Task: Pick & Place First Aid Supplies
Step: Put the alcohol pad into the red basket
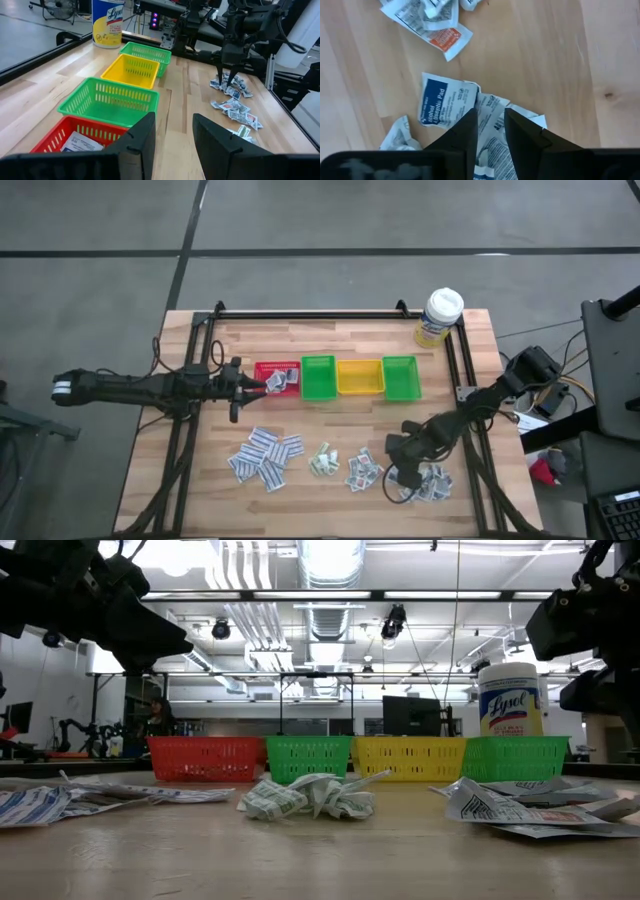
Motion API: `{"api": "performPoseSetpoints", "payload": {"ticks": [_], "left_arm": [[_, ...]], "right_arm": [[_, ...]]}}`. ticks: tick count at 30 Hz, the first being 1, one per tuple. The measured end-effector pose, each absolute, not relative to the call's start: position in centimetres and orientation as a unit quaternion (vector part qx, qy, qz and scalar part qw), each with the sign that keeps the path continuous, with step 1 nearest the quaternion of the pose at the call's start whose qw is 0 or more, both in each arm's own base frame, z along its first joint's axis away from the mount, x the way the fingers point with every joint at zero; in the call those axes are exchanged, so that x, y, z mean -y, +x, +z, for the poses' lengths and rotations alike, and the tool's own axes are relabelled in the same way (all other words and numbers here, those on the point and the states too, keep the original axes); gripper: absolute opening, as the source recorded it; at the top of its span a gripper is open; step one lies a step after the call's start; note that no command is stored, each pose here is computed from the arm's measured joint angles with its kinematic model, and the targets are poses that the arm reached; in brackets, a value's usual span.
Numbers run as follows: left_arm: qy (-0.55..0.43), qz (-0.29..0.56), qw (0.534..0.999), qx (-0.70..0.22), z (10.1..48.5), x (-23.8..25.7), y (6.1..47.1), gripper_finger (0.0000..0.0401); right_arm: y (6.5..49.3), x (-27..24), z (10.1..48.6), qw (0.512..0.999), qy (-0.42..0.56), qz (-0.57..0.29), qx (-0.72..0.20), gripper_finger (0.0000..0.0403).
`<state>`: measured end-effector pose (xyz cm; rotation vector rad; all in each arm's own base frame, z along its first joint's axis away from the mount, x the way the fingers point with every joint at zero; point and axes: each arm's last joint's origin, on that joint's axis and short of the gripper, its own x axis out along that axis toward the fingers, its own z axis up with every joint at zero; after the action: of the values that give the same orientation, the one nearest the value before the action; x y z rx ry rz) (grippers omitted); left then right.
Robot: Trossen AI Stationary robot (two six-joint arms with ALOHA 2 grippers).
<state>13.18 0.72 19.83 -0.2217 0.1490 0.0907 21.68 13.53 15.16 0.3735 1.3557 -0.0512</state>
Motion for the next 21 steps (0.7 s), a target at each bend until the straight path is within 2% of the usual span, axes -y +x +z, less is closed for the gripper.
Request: {"api": "performPoseSetpoints", "payload": {"ticks": [10,21], "left_arm": [[-0.111,0.044,0.990,-0.074,19.83,-0.72,13.18,0.0124],[-0.111,0.044,0.990,-0.075,19.82,-0.72,13.18,0.0124]], "right_arm": [[21.67,-13.52,14.99,0.760,0.169,-0.026,-0.627,0.0096],[21.66,-13.52,14.74,0.758,0.164,-0.027,-0.631,0.0050]]}}
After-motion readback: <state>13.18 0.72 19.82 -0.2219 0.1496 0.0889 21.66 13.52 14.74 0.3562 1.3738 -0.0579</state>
